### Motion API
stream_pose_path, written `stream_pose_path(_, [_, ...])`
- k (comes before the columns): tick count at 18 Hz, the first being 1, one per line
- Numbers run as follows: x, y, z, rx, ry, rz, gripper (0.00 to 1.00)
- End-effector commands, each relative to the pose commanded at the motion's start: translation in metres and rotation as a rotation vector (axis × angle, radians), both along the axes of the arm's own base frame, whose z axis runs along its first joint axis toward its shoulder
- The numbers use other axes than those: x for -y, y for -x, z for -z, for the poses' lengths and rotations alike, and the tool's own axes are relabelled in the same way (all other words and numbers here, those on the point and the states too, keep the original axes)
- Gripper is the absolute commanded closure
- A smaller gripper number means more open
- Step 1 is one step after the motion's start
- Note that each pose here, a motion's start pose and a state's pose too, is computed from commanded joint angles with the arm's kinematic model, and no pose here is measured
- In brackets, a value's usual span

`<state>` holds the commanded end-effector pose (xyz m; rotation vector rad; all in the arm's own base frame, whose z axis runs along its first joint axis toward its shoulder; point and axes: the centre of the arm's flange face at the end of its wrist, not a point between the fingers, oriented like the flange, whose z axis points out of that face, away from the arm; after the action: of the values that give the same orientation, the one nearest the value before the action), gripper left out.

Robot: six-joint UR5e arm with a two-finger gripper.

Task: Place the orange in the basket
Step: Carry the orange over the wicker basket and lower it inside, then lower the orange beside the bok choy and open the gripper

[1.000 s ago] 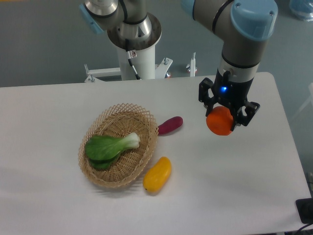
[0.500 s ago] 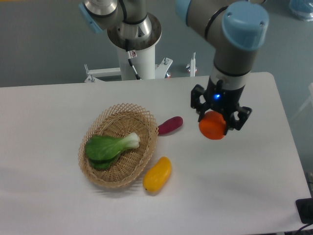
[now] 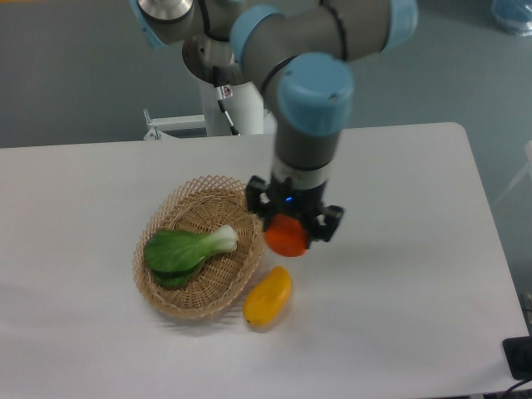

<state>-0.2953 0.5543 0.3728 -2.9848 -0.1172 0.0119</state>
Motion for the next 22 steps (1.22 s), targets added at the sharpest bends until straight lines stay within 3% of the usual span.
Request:
stream_pose_path(5, [0.003,-0.055,0.039,0.016,0.017,0.044,0.28])
stream_pose_path(8, [0.022,-0.077,0.048,-0.038,0.09,0.18,0.28])
stream_pose_path(13, [0.049,-0.09,0.075,-0.049,0.18,0.352,0.28])
stream_pose_path(22, [0.068,-0.098,0.099,-0.022,0.237,0.364,0.28])
